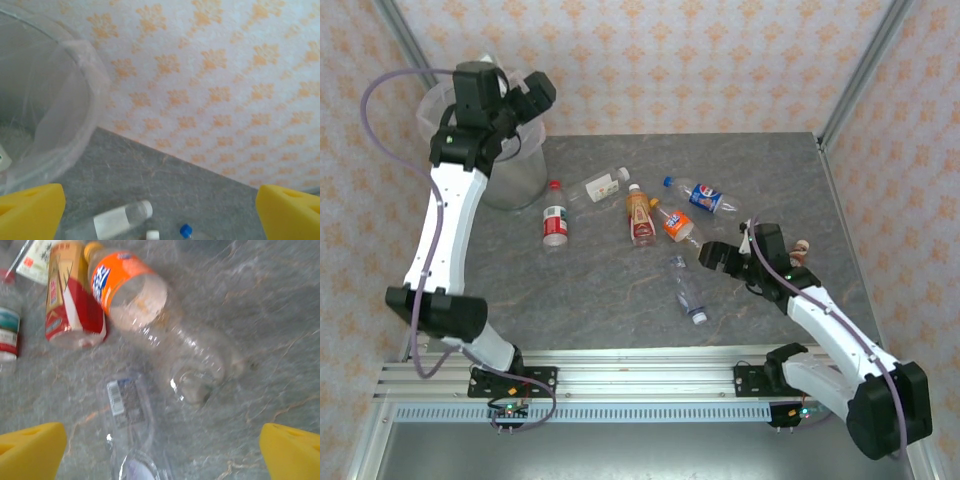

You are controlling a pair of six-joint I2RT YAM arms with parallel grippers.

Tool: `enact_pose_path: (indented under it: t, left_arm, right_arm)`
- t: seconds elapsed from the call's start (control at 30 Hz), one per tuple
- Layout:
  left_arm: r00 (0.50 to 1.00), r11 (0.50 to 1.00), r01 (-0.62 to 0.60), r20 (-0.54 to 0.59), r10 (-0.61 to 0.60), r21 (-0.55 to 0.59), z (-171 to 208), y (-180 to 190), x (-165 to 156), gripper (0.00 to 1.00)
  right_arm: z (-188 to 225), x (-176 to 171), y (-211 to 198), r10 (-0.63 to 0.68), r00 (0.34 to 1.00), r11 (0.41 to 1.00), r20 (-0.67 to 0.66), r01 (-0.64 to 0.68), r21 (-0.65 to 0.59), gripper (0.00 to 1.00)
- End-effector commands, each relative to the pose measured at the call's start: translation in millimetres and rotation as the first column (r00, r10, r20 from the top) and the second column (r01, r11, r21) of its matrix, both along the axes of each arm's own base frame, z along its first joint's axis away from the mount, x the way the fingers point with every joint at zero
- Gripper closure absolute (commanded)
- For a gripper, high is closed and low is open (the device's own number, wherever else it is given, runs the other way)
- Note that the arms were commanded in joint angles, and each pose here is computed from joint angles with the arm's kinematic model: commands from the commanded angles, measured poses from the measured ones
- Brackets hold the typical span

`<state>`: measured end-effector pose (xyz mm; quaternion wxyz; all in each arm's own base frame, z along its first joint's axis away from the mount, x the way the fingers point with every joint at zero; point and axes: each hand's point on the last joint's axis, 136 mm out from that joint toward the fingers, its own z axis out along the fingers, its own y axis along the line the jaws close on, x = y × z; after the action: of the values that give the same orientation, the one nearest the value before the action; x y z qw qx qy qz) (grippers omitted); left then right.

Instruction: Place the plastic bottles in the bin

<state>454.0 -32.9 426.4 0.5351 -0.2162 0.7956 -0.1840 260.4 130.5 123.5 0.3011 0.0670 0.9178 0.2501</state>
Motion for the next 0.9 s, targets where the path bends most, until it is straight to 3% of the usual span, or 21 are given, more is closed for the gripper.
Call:
enact_pose_path:
  t: [0.0,0.13,0.6,0.73,0.87]
  left_arm:
    - [0.997,1.0,-0.01,0.077,0.01,0.007,4,-5,-12,0.01]
    - [0.999,0.998,0.0,0.034,0.003,-0.07,-22,-11,-27,0.0]
    - [0.99,0.993,0.042,-0.128,-0.056,-0.115,-80,-22,-44,0.0]
    - [0.98,0.974,-0.13,-0.17,0.099,-0.183,-93,-7,-56,0.0]
    - [0.989,0.981,-0.088,-0.135,0.065,-0.171,-90,-16,-58,0.0]
  right_arm:
    - [-16,-17,9,0.028,0.997,0.999,-0.07,-0.031,-0.041,0.0]
    - [-29,-26,23,0.066,0.994,0.992,-0.082,-0.075,-0.101,0.01]
    - [-67,-44,40,0.166,0.978,0.965,-0.129,-0.188,-0.184,0.06]
    - [-76,-50,48,0.213,0.967,0.939,-0.139,-0.242,-0.244,0.1]
    - [-79,-55,52,0.241,0.963,0.92,-0.118,-0.265,-0.288,0.11]
